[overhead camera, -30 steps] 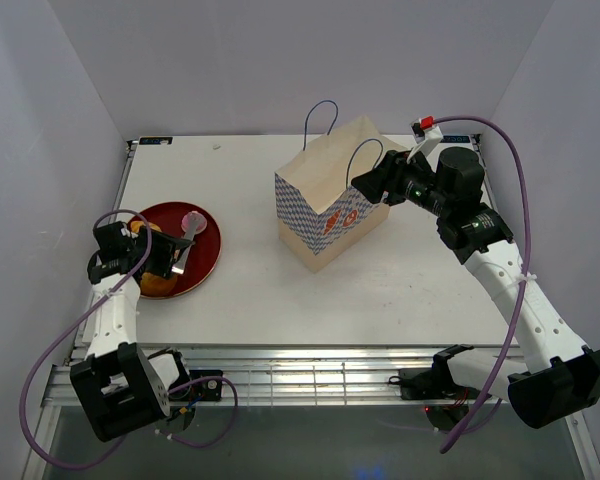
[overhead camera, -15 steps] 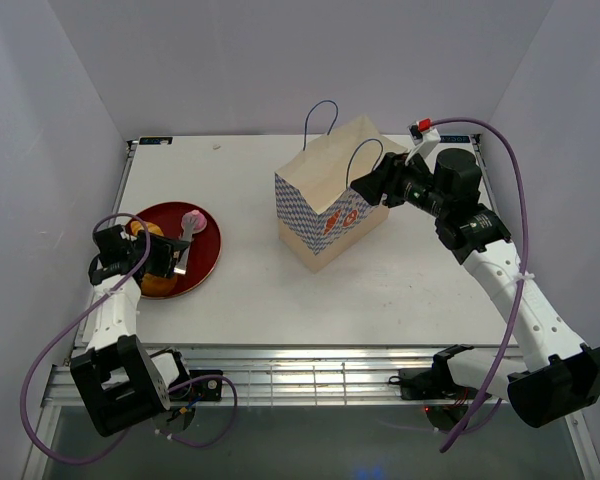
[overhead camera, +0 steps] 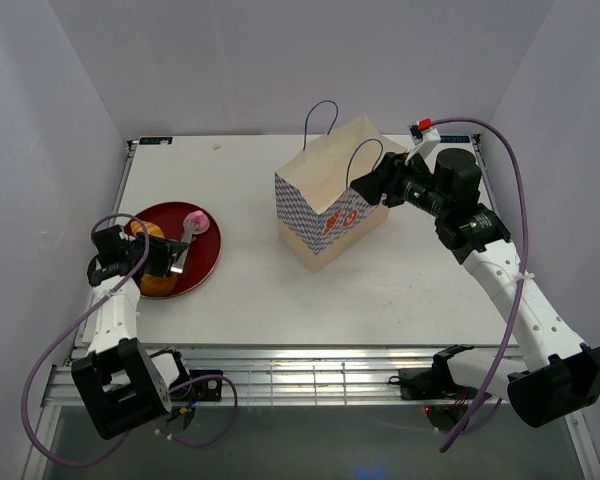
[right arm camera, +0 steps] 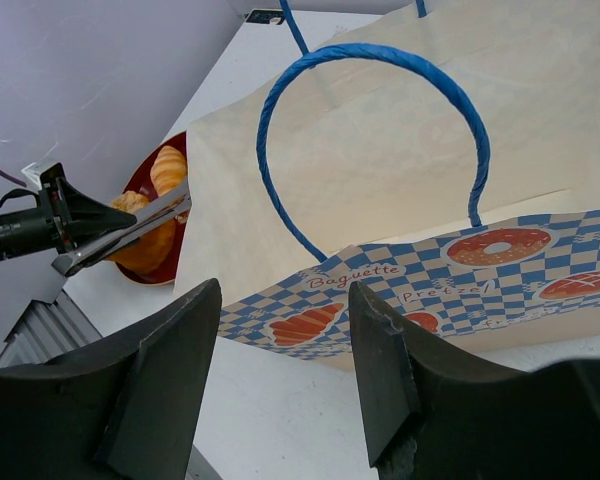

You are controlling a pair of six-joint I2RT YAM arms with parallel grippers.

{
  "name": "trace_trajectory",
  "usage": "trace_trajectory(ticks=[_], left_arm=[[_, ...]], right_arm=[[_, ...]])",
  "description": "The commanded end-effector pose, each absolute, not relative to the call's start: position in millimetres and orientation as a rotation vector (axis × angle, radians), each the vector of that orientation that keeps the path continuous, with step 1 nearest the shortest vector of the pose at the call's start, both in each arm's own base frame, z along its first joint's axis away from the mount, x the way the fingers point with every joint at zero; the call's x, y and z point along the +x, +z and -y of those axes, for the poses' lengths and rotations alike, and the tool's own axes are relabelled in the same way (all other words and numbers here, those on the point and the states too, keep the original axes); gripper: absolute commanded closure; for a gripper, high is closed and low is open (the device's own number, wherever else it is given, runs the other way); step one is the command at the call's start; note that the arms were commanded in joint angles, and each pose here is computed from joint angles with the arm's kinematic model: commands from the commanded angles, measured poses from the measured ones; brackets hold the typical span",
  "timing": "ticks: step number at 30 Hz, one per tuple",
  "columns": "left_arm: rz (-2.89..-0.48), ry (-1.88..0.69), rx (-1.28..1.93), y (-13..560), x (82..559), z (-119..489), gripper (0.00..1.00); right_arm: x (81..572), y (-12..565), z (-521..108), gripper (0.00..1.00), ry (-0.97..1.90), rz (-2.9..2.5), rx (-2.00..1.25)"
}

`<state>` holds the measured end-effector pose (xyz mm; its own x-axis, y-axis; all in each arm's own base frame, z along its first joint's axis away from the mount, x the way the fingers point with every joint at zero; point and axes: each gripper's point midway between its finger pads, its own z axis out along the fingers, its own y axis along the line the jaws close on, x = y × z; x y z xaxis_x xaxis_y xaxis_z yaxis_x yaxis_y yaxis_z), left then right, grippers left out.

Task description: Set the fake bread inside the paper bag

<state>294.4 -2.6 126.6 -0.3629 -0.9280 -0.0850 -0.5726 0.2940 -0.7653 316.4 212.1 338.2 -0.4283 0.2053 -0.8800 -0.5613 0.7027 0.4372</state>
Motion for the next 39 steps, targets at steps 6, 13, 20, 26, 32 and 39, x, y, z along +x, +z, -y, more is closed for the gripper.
trace_trajectory(ticks=[6,13,20,26,32,39], left_arm=[[-1.966,-0.856,-1.193,182,300,-4,0.55],[-1.920,-0.820,-1.113,221,298,-6,0.55],[-1.852,-0.862,-0.984,274,295,2,0.54],[-1.819,-0.915,-0.809,329,299,22,0.53],[-1.824,-0.998,-0.591,381,310,60,0.53],[-1.813,-1.124,-0.338,428,291,117,0.53]], right_arm=[[315,353,-210,0.40,0.889,-1.767,-0.269],[313,354,-207,0.27,0.874,-1.777,-0.268],[302,365,-202,0.11,0.869,-1.770,-0.271],[291,374,-199,0.09,0.876,-1.768,-0.271],[280,378,-194,0.09,0.893,-1.771,-0.235],[273,382,-181,0.06,0.855,-1.780,-0.155]])
